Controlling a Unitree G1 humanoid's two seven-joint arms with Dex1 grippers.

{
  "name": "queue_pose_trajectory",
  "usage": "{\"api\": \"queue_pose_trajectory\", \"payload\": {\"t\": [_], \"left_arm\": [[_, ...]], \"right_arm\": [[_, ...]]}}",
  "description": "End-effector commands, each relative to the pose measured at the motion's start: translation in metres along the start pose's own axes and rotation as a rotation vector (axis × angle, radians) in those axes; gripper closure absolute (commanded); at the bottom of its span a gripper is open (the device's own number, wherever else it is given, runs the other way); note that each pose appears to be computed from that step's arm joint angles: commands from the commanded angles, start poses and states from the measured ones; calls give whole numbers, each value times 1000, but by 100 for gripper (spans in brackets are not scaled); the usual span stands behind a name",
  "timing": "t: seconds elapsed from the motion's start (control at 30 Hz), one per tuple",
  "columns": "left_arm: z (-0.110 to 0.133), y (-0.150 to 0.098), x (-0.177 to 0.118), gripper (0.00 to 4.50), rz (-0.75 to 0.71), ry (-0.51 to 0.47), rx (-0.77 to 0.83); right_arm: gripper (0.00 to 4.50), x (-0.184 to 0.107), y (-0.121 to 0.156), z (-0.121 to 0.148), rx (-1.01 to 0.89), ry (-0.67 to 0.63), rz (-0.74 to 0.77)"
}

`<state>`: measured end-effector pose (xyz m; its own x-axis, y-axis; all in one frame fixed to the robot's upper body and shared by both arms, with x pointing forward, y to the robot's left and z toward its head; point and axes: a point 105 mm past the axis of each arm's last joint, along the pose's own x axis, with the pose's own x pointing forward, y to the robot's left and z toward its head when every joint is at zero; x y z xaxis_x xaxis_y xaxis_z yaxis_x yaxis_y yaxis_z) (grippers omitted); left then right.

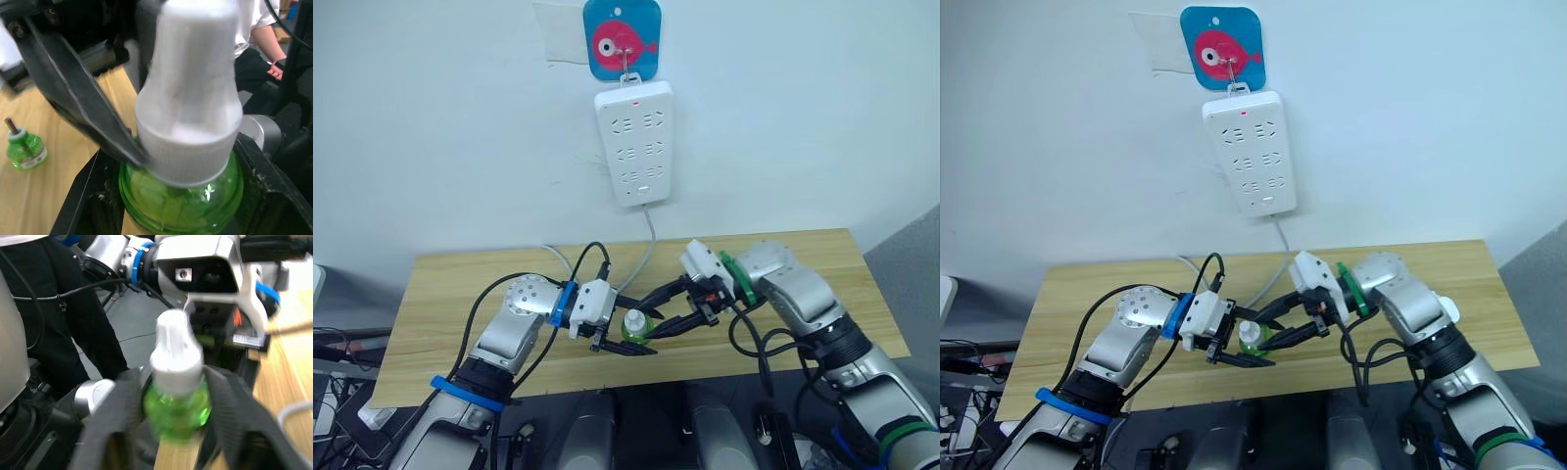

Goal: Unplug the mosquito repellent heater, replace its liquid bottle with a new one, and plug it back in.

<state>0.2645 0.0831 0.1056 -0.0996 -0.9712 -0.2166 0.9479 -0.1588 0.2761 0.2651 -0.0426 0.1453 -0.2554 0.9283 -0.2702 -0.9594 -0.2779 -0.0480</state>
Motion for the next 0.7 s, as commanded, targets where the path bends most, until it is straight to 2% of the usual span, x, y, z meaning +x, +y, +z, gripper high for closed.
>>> {"api": "queue_pose_trajectory", "payload": {"t": [0.03, 0.13, 0.27, 0.43, 0.7], "left_arm": [[5, 13, -4, 223, 120, -30, 0], [-1, 22, -7, 223, 254, -27, -44], [-4, 32, -7, 223, 393, -16, -100], [-3, 38, -3, 223, 511, -22, -131], [0, 38, 0, 223, 508, -8, -120]], "right_arm": [[104, -11, 5, 10, 26, -63, -103], [2, -14, 11, 8, 33, -66, -222], [2, -2, 1, 10, -12, -82, -452], [2, 12, -13, 14, -10, -136, -653], [2, 21, -24, 7, 29, -146, -760]]}}
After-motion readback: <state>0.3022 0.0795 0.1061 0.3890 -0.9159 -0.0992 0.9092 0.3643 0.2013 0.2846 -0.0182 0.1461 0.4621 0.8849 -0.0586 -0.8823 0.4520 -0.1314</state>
